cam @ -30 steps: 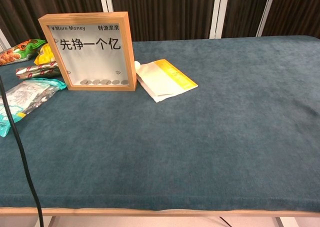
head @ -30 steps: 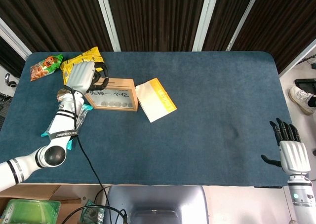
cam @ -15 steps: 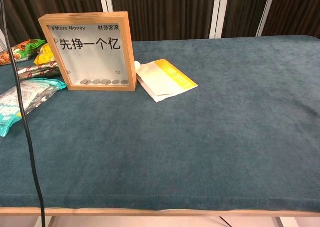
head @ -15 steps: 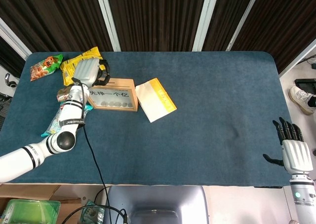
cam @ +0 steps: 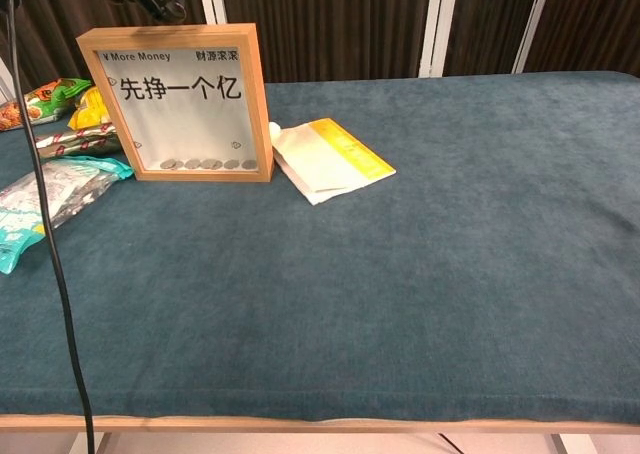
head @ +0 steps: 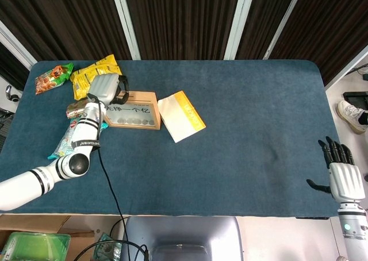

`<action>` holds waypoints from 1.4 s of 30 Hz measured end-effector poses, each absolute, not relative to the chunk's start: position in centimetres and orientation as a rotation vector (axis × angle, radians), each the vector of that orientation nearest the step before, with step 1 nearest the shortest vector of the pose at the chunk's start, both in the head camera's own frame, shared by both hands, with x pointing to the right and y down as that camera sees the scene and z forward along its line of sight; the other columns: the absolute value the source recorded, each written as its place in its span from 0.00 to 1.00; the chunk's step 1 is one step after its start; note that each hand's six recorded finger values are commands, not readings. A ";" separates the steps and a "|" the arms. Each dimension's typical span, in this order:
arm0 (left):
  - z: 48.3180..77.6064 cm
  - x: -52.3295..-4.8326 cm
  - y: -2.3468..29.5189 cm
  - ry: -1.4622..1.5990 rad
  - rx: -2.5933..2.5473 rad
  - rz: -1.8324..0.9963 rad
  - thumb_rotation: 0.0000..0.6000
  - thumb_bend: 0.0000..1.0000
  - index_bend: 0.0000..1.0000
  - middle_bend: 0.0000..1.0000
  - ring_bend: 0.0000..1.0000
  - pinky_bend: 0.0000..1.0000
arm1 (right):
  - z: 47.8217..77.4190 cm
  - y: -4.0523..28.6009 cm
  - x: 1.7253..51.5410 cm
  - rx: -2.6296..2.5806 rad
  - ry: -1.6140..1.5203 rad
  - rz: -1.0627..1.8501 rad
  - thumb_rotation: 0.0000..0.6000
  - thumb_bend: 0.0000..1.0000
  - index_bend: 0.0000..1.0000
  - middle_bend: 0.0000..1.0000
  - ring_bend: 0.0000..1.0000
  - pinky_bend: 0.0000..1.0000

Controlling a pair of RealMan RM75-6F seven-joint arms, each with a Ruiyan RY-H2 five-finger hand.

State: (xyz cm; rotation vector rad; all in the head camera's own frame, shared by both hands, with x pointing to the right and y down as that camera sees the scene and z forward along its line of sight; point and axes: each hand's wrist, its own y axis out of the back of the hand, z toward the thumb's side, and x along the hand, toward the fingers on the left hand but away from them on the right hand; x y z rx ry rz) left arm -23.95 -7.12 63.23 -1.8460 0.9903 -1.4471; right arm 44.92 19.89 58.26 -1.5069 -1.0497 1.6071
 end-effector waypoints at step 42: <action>64.1 -24.2 -6.6 0.930 -1.827 -1.484 1.00 0.65 0.64 1.00 1.00 1.00 | 58.3 19.9 44.9 -1.499 -1.051 1.614 1.00 0.16 0.00 0.00 0.00 0.00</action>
